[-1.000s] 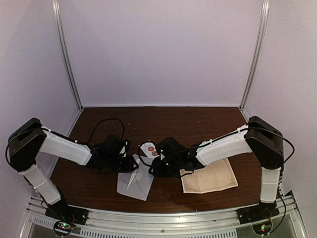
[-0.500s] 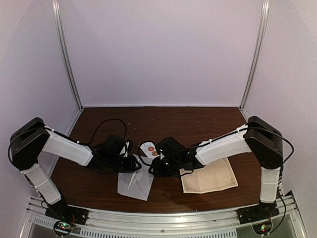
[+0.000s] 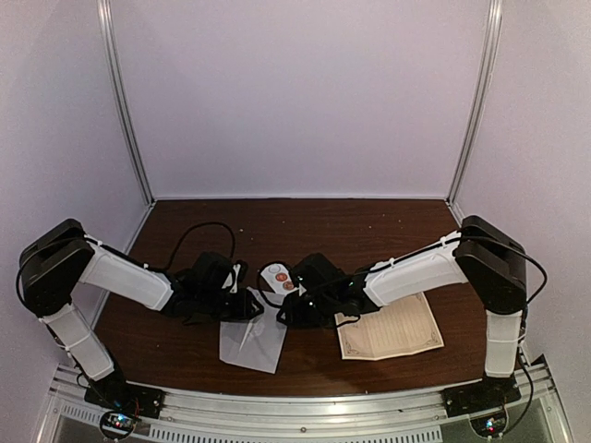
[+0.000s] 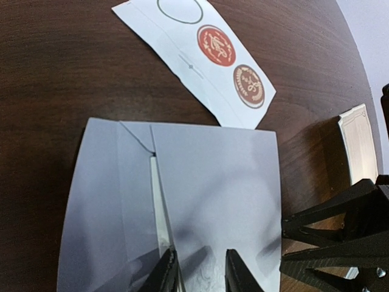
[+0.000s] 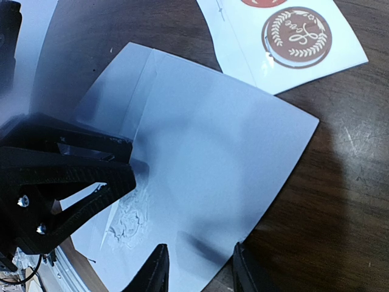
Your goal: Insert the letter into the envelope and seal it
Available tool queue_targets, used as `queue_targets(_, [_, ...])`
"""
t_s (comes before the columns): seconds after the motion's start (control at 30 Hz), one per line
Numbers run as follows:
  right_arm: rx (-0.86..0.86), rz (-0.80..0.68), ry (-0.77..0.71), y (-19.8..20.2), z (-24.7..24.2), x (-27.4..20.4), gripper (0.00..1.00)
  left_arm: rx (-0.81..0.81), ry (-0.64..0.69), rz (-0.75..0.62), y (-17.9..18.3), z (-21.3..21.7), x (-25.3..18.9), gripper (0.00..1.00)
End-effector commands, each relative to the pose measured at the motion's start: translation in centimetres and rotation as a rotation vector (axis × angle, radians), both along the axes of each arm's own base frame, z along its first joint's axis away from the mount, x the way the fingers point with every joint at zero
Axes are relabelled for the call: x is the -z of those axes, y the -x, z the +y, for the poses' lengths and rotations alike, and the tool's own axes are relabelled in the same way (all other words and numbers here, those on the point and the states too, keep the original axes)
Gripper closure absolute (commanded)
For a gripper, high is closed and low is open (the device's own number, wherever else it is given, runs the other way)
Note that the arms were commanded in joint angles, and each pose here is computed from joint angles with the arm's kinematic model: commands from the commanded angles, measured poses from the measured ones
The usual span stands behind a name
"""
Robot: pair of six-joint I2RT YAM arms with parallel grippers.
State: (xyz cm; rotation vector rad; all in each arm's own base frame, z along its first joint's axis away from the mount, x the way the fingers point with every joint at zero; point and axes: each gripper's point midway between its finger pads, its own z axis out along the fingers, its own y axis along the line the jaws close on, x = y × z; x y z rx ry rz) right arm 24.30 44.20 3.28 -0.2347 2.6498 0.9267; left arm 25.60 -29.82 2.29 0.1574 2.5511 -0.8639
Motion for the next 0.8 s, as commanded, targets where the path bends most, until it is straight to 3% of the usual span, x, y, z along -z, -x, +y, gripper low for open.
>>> queue_targets(0.0, [0.006, 0.012, 0.047, -0.3, -0.7, 1.7, 0.64, 0.013, 0.008, 0.015, 0.4, -0.2, 0.2, 0.72])
queue_targets(0.27, [0.006, -0.014, 0.039, -0.3, -1.4, -0.6, 0.60, -0.015, -0.047, -0.075, -0.8, 0.9, -3.1, 0.68])
queue_targets(0.53, [0.006, 0.010, 0.026, 1.0, -2.7, -1.1, 0.57, -0.002, -0.037, -0.010, 0.6, 1.2, -1.4, 0.67])
queue_targets(0.77, [-0.010, 0.045, -0.033, 1.6, -1.7, -0.4, 0.61, 0.016, -0.020, 0.038, 1.4, 0.9, 0.1, 0.70])
